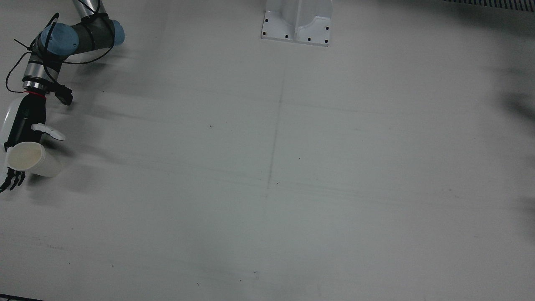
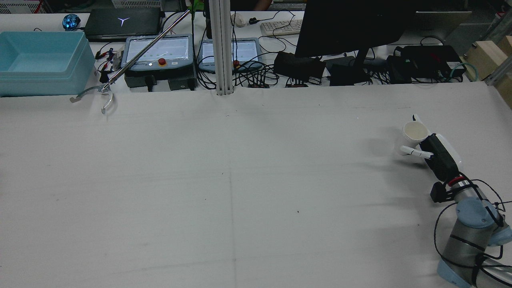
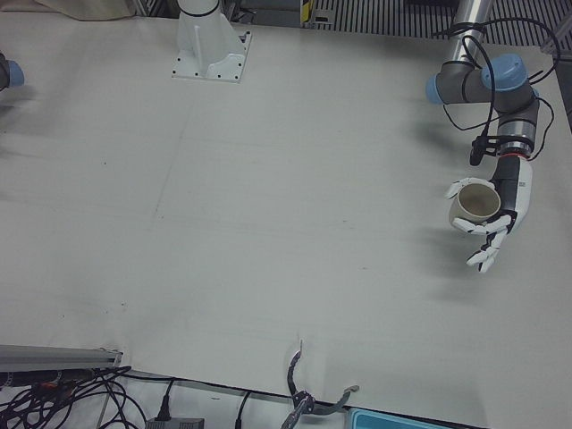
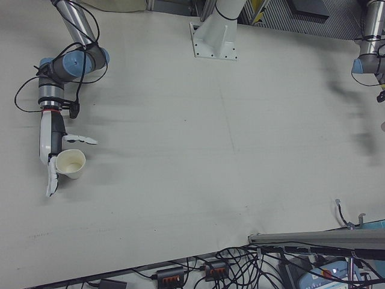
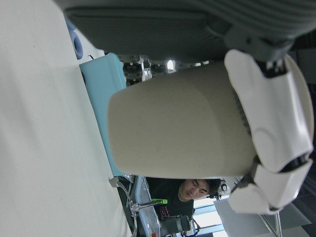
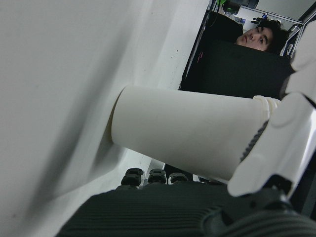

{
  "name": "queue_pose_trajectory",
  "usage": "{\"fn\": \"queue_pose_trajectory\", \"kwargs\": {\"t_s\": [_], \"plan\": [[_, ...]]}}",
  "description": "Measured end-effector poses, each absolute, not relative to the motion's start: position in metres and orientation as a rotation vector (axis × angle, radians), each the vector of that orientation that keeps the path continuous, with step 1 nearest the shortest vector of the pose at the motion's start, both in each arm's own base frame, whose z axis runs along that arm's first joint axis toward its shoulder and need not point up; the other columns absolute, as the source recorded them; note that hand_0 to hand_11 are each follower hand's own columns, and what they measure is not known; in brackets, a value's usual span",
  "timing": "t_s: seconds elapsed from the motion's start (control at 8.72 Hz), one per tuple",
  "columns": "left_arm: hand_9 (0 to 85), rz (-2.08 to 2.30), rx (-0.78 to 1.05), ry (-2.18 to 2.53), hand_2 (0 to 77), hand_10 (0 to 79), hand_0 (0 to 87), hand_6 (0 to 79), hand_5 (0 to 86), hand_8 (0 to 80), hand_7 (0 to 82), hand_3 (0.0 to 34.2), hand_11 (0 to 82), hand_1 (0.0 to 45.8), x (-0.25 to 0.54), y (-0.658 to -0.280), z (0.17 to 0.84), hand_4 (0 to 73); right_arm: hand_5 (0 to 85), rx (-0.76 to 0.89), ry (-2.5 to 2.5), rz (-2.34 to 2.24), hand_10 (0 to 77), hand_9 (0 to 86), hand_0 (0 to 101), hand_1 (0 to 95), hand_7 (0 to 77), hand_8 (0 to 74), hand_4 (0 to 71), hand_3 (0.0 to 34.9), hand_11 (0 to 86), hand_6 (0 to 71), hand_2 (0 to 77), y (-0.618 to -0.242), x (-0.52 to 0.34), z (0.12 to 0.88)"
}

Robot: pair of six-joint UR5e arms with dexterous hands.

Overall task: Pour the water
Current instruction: 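Close the right hand fingers around the white paper cup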

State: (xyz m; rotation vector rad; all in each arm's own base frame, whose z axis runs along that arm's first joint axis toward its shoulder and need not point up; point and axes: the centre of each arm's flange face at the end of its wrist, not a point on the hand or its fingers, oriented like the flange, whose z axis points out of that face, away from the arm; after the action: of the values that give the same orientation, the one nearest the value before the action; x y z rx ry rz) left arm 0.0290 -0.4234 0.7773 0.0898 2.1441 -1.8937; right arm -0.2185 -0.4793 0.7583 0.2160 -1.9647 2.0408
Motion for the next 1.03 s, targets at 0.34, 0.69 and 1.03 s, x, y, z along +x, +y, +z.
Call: {"fn": "queue_pose_trajectory", "kwargs": {"t_s": [0.34, 0.69, 1.03], "plan": [[12.0, -1.894, 0.091, 2.143, 37.1, 12.0, 48.9, 17.5, 33.8, 7.6, 19.1, 0.0, 18.0, 12.0, 0.0285, -0.4225, 0.7781, 53.5, 0.5, 0.216, -1.965, 2.042, 3.3, 4.4, 42, 11.5, 1.1, 2.2, 0.5, 0.0, 5.4, 0.5, 12.0, -0.4788, -0.2181, 0.7586], [12.0, -1.89, 0.099, 2.138, 37.1, 12.0, 48.7, 17.5, 33.8, 8.2, 18.5, 0.0, 18.0, 12.0, 0.0288, -0.4225, 0.7785, 52.9, 0.5, 0.218, -1.956, 2.046, 3.3, 4.4, 42, 11.5, 0.5, 2.2, 0.5, 0.0, 5.4, 0.5, 12.0, -0.4766, -0.2154, 0.7628], [12.0, -1.887, 0.1, 2.137, 37.1, 12.0, 48.7, 16.4, 33.8, 7.6, 18.0, 0.0, 18.0, 12.0, 0.0294, -0.4226, 0.7785, 52.9, 6.5, 0.219, -1.952, 2.047, 4.4, 3.3, 45, 13.1, 0.5, 1.6, 8.2, 0.0, 7.1, 0.5, 15.8, -0.4755, -0.2143, 0.7644]]}}
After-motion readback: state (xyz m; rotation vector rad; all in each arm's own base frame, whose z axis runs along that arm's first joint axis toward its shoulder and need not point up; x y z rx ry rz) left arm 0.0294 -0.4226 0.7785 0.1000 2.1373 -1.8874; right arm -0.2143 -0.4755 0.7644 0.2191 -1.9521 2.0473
